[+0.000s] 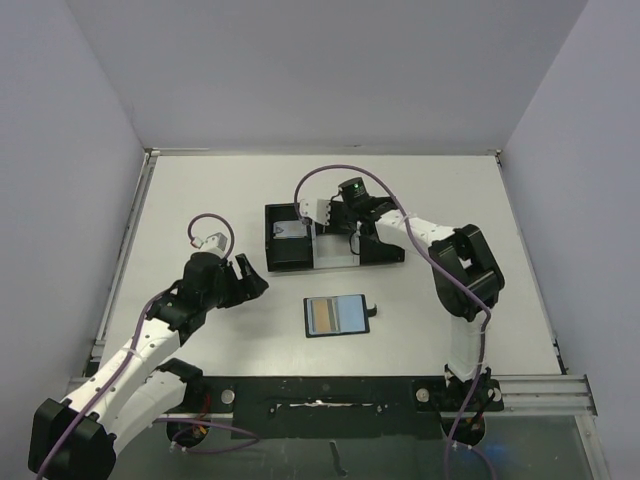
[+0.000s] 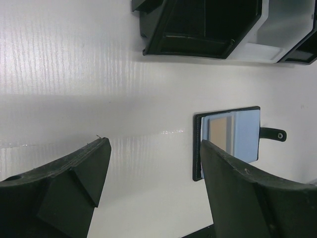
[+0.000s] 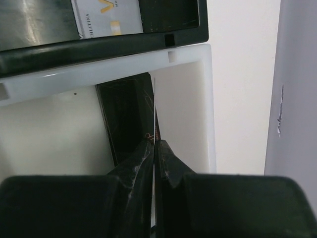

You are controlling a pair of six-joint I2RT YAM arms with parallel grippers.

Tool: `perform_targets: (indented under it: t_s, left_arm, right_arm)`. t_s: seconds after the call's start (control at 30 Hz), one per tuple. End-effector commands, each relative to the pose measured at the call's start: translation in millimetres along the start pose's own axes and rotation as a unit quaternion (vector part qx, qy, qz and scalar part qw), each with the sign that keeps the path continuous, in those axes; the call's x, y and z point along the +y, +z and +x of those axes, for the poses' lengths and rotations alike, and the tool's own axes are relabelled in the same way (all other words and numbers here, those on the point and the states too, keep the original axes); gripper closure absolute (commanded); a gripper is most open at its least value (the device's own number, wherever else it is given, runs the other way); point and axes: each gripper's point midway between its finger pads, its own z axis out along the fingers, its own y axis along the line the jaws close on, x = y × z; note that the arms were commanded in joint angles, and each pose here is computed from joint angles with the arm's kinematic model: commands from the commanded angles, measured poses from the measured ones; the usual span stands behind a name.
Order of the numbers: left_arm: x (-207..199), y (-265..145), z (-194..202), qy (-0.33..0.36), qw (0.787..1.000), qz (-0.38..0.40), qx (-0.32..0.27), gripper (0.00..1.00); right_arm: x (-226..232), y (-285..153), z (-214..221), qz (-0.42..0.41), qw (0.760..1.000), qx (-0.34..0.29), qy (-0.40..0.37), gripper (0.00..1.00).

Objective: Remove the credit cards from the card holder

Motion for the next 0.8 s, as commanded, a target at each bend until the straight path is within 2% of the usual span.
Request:
perform_targets:
  t_s: [0.0,0.17,0.37,0.67,0.77]
  left_arm:
    - [-8.4,-2.8,-8.5,0.002,1.0,0.017,-0.011,0.28]
    - [-8.5,-1.9,-6.5,0.0,1.0,0.019,-0.007,0.28]
    - [-7.4,-3.5,-8.9,-0.003,1.0,0.018,-0.018,0.28]
    - [-5.5,-1.4,-6.1,-0.005,1.0,0.016,-0.013,0.28]
    - [-6.5,-0.3,-6.2,-0.003,1.0,0.017,-0.012,0.28]
  right_arm:
    - [-33.6,2.6,-11.7,0.047,0.999,0.0,-0.023,1.0]
    - [-31.5,16.0,-5.1,0.052,0.998,0.01,-0.028,1.0]
    - [-25.3,22.6,1.5,0.049,0.998,0.021,-0.033,0.91]
    - [-12.8,14.1,-6.9,0.022,1.0,0.005,-0.018,0.59]
    - [-15.8,9.3,-12.1,0.022,1.0,-0.006,-0.011,0.54]
